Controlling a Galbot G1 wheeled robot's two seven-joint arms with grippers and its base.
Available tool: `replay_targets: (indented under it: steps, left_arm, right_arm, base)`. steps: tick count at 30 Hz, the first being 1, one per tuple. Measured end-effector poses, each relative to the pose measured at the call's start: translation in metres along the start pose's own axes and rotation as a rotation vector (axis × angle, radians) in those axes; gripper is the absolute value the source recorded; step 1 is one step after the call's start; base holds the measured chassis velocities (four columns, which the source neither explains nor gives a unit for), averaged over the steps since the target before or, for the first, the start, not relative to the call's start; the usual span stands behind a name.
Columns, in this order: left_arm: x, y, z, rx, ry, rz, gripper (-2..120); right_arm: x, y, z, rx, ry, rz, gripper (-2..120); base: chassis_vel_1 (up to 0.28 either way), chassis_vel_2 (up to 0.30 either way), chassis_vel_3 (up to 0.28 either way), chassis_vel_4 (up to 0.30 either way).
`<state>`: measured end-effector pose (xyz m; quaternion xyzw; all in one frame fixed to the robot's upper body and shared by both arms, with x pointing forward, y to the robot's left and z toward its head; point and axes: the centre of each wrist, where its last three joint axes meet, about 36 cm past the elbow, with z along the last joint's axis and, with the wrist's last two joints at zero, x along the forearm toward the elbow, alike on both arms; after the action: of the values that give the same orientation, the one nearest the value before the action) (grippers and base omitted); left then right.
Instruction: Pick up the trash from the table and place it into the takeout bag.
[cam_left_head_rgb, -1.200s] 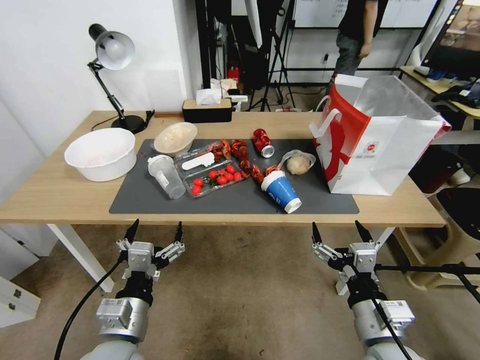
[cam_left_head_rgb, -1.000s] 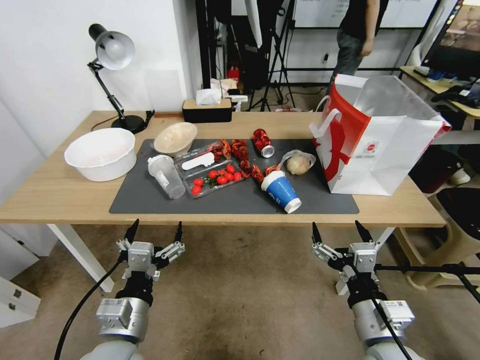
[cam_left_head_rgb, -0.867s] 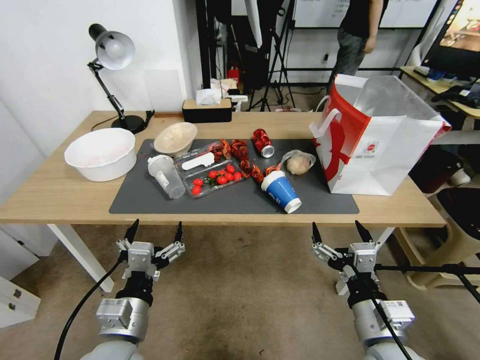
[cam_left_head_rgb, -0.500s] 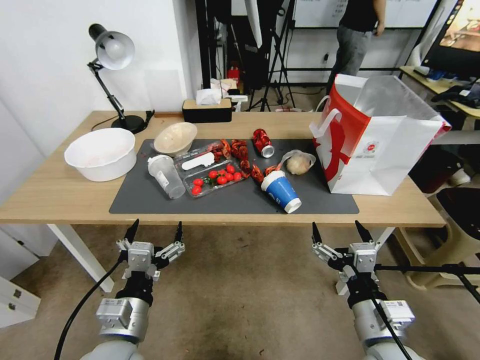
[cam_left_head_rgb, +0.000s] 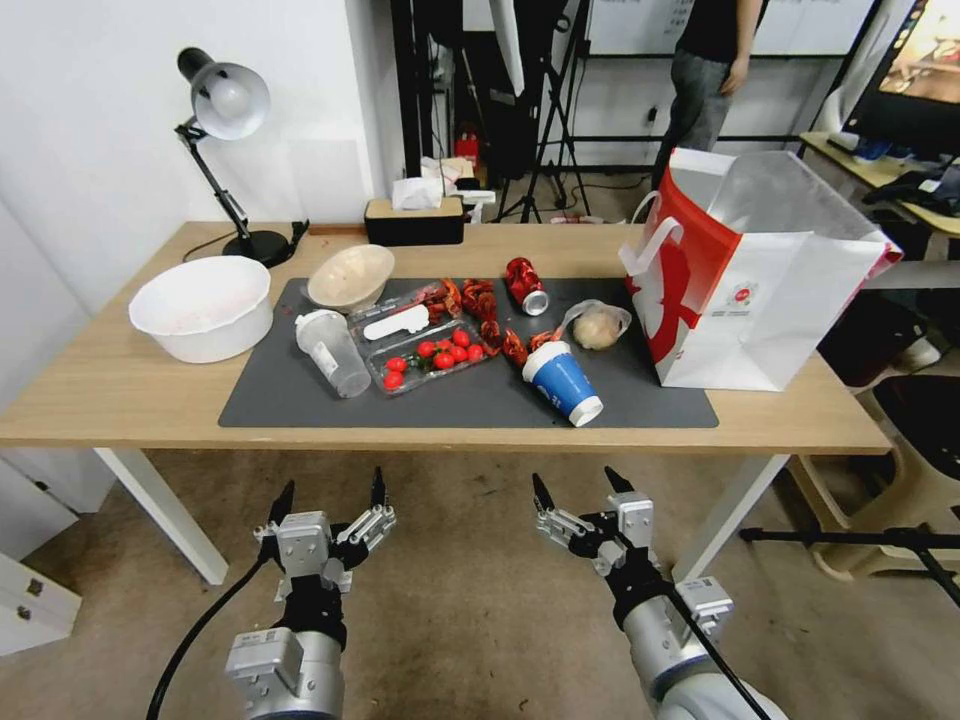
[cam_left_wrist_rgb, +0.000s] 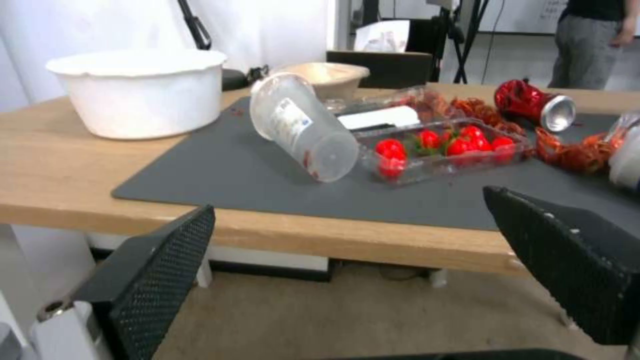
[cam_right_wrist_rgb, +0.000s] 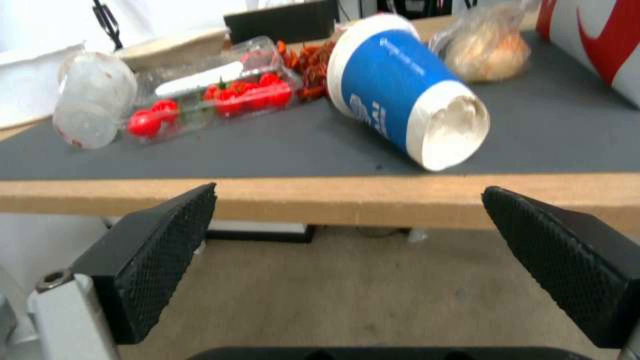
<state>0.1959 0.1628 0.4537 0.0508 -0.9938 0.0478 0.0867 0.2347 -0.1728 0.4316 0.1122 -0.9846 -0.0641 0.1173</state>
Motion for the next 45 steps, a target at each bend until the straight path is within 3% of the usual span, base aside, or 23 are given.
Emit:
replay_targets:
  steps: [3, 5, 20, 33, 37, 45]
  left_arm:
    - [0.0, 0.0, 0.0, 0.003, -0.007, 0.0, 100]
    - [0.001, -0.001, 0.001, 0.011, -0.052, -0.003, 100]
    - [0.001, 0.003, 0.001, 0.001, -0.093, -0.011, 100]
    - [-0.002, 0.009, 0.007, -0.017, -0.107, 0.038, 100]
    - [-0.005, 0.008, 0.012, -0.022, -0.106, 0.055, 100]
    - [-0.009, 0.016, 0.017, -0.04, -0.125, 0.057, 100]
  right_arm:
    - [0.0, 0.001, 0.0, -0.003, -0.001, -0.004, 100]
    - [-0.001, 0.001, 0.0, -0.003, -0.026, -0.014, 100]
    - [-0.001, -0.001, -0.002, 0.004, -0.086, -0.014, 100]
    - [-0.004, -0.003, 0.004, 0.008, -0.09, -0.004, 100]
    - [-0.003, -0.007, 0.003, 0.022, -0.127, 0.013, 100]
    - [-0.026, -0.029, -0.02, 0.042, -0.349, -0.02, 100]
  base:
    - [0.0, 0.0, 0.0, 0.0]
    - [0.0, 0.0, 0.0, 0.0]
    - [0.0, 0.0, 0.0, 0.0]
    - [0.0, 0.0, 0.0, 0.0]
    - [0.0, 0.0, 0.0, 0.0]
    - [0.0, 0.0, 0.0, 0.0]
